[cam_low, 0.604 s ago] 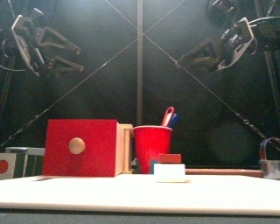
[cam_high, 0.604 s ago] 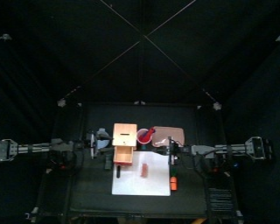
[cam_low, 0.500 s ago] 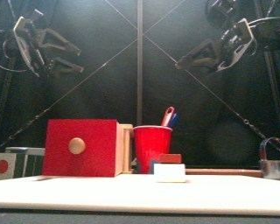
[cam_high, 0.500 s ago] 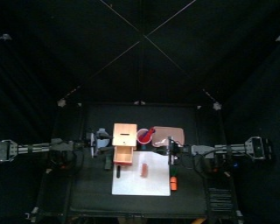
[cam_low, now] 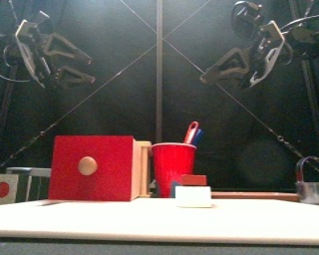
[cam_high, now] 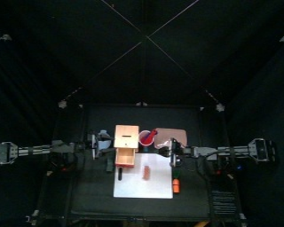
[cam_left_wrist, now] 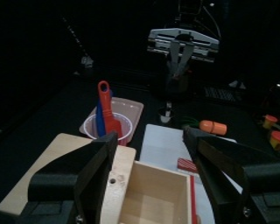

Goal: Put carrot into open drawer

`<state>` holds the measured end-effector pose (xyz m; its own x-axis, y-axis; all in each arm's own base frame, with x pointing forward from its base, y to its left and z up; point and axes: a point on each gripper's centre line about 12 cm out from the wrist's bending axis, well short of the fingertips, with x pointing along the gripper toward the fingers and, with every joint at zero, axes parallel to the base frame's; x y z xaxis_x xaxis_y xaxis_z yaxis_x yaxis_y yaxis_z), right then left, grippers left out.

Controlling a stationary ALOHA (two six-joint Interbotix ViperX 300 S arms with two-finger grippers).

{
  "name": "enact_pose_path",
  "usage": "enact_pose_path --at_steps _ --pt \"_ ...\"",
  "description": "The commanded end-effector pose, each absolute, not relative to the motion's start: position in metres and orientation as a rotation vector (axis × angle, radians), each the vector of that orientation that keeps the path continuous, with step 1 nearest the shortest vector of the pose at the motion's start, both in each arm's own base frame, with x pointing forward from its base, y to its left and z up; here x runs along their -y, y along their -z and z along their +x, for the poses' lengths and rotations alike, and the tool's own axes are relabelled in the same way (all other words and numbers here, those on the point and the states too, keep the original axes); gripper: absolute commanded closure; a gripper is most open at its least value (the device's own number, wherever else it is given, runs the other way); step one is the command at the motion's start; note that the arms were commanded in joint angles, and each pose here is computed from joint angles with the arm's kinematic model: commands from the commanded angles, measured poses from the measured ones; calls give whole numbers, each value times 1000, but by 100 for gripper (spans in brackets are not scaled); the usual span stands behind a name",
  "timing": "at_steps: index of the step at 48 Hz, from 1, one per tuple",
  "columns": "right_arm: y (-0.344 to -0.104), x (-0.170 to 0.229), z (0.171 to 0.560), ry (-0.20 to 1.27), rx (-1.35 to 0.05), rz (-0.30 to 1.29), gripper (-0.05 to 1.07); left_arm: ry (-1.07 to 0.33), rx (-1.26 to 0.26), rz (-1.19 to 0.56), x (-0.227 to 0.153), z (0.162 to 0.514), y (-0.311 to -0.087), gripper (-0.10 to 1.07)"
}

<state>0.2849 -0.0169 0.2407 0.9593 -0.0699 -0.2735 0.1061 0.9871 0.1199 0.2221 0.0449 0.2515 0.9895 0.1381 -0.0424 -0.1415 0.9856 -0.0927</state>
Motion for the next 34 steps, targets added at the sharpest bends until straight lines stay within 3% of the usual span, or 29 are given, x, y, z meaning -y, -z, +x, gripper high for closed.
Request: enact_pose_path --at_steps 1,25,34 --pt "-246 9 279 76 -308 200 97 -139 -20 -91 -45 224 -256 4" --pt "-241 -34 253 4 -720 795 91 -138 -32 -85 -45 223 -253 4" --pt "-228 -64 232 27 -1005 1074 91 -135 -50 -101 -43 220 -246 4"
